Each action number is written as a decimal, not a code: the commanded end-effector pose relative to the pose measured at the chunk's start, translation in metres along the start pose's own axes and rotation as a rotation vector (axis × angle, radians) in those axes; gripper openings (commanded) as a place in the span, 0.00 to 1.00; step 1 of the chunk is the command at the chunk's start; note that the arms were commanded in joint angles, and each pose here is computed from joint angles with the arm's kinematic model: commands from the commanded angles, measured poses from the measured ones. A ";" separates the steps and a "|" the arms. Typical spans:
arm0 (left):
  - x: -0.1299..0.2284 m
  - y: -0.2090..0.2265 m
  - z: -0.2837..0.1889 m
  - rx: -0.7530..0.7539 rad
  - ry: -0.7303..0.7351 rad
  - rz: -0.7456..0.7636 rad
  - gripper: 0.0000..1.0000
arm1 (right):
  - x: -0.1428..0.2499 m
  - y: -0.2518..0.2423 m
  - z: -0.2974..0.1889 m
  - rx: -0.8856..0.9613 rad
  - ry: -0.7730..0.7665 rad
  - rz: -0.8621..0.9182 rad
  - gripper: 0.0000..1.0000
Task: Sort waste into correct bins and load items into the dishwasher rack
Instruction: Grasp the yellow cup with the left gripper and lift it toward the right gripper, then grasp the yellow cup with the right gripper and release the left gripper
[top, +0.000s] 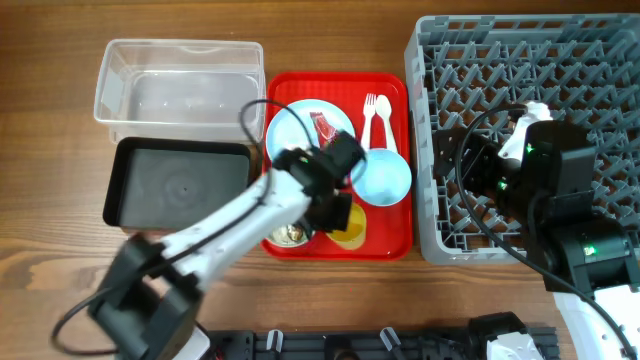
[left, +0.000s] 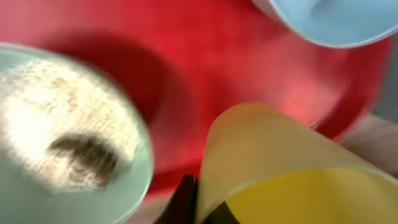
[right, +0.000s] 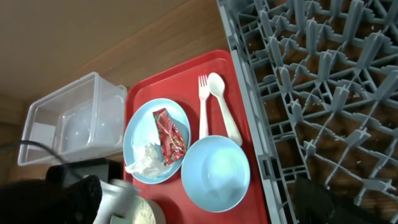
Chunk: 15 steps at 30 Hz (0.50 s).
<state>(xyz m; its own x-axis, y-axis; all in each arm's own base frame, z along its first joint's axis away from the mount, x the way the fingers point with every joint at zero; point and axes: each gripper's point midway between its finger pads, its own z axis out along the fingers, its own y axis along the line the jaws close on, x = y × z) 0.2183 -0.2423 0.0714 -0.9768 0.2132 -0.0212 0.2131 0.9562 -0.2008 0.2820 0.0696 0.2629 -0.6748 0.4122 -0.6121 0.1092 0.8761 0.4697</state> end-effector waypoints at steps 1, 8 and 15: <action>-0.022 -0.013 -0.080 0.275 -0.118 -0.076 0.04 | 0.003 0.033 -0.006 -0.174 0.037 -0.153 1.00; -0.028 -0.039 -0.231 1.170 -0.163 0.082 0.04 | 0.023 0.139 -0.048 -0.893 0.114 -0.469 0.96; -0.022 -0.049 -0.256 1.290 -0.184 0.228 0.04 | 0.063 0.191 -0.076 -1.332 0.271 -0.616 0.75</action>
<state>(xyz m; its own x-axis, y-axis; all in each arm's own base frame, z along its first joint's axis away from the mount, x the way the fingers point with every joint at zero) 0.2371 -0.2432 0.3184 -0.9572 0.2017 -0.2077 0.2241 0.0623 -0.9726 0.2215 0.2359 0.3534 -0.5262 -0.0918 -0.8454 -0.8504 0.0533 0.5235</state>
